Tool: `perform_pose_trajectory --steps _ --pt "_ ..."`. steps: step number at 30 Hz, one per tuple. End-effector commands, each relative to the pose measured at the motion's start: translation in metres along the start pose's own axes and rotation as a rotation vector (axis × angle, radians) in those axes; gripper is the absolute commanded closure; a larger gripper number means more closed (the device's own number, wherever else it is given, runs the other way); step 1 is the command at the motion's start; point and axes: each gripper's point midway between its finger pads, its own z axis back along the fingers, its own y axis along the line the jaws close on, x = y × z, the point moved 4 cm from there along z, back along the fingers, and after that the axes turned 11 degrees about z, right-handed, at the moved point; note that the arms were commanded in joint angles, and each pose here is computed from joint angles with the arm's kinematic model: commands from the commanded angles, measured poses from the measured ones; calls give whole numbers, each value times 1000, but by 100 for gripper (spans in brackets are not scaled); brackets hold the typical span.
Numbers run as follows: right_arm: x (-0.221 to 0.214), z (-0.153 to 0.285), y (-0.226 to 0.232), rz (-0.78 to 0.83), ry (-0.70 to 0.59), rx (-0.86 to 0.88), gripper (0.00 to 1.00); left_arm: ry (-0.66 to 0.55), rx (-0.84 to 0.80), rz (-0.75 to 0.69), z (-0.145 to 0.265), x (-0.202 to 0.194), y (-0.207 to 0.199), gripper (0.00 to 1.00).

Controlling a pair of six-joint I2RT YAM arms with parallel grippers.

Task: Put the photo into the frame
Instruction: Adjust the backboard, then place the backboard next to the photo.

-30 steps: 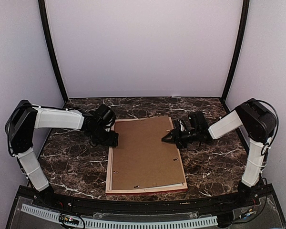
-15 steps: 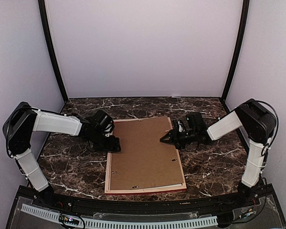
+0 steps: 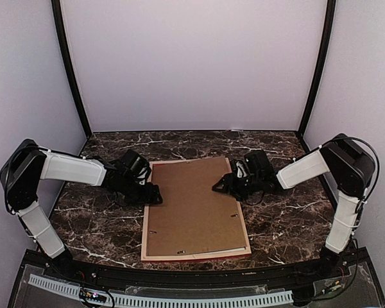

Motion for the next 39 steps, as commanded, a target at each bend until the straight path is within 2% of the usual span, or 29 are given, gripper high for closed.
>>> perform_pose_trajectory --steps 1,10,15,20,24,30,34,39 --pt "-7 1 6 31 3 -78 45 -18 -101 -4 15 1 -19 27" --pt "-8 1 6 36 0 -120 39 -61 -60 -9 23 6 -14 27" --pt "-9 -1 5 40 7 -123 38 -190 17 -32 47 18 -8 27" --pt "-9 -3 5 40 15 -121 37 -278 -50 -98 72 17 -32 27" --pt "-7 -3 7 46 16 -120 37 -259 -196 -148 73 2 -68 27" --pt "-7 -3 6 49 19 -123 36 -151 -442 -194 49 -29 -128 27" --pt "-8 -2 6 51 22 -121 36 -87 -476 -208 23 -44 -148 28" --pt "-8 -1 8 58 25 -115 36 -46 -449 -199 -3 -53 -146 28"
